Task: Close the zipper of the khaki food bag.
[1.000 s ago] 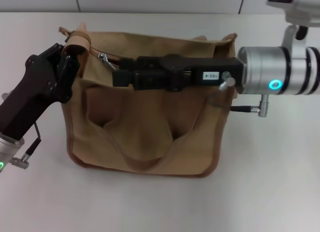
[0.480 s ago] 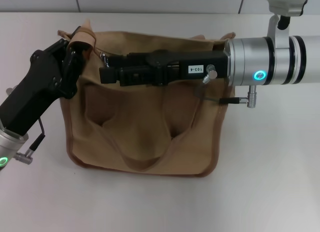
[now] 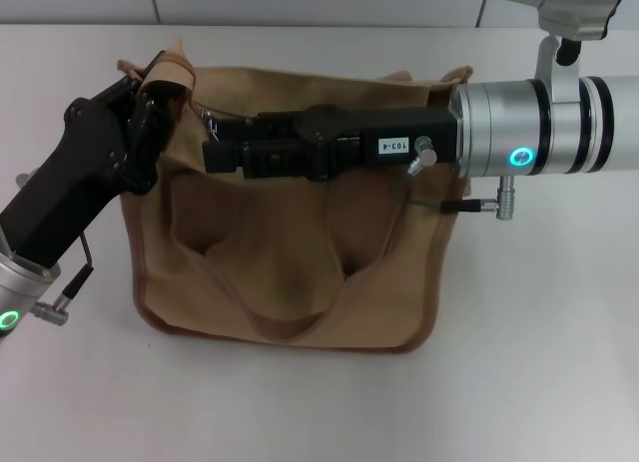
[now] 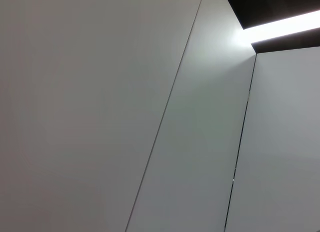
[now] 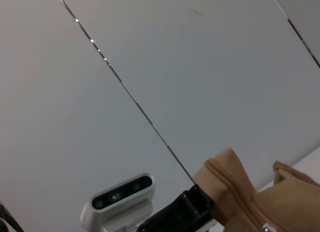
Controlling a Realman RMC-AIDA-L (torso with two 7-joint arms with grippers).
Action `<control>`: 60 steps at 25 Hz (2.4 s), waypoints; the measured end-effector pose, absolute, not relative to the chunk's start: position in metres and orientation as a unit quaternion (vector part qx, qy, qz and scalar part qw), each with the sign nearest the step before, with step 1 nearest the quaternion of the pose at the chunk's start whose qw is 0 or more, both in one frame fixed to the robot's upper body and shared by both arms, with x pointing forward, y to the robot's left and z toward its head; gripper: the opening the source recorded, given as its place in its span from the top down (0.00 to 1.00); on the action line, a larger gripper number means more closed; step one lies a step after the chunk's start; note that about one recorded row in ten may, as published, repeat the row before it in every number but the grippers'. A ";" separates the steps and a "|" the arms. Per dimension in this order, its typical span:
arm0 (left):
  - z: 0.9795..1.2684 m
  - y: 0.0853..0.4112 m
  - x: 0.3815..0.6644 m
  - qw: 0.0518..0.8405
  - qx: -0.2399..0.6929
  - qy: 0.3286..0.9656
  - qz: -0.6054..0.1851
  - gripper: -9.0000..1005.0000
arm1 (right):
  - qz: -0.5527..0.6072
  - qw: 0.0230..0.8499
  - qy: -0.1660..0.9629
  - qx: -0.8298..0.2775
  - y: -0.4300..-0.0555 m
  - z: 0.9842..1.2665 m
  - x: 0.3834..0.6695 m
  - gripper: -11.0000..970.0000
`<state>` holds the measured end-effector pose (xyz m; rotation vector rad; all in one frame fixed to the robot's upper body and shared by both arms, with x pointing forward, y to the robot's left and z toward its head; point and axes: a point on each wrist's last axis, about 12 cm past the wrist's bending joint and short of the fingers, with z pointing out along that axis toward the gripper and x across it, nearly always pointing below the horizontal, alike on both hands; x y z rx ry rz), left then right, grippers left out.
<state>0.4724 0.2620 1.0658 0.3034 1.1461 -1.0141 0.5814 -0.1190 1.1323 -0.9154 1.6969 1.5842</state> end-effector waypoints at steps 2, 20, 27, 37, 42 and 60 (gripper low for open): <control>1.066 0.262 0.472 0.711 0.137 0.517 -0.457 0.95 | 0.600 0.318 0.647 -0.347 -0.119 1.132 0.582 0.30; 1.067 0.262 0.471 0.712 0.137 0.511 -0.462 0.95 | 0.597 0.300 0.659 -0.346 -0.120 1.125 0.578 0.53; 1.072 0.259 0.474 0.715 0.144 0.498 -0.469 0.95 | 0.614 0.294 0.639 -0.357 -0.120 1.132 0.574 0.52; 1.074 0.258 0.477 0.716 0.150 0.493 -0.470 0.94 | 0.588 0.301 0.669 -0.340 -0.117 1.130 0.585 0.53; 1.075 0.257 0.480 0.717 0.150 0.493 -0.469 0.94 | 0.588 0.302 0.663 -0.350 -0.116 1.135 0.586 0.53; 1.076 0.257 0.483 0.720 0.149 0.494 -0.465 0.94 | 0.580 0.321 0.655 -0.362 -0.118 1.135 0.586 0.79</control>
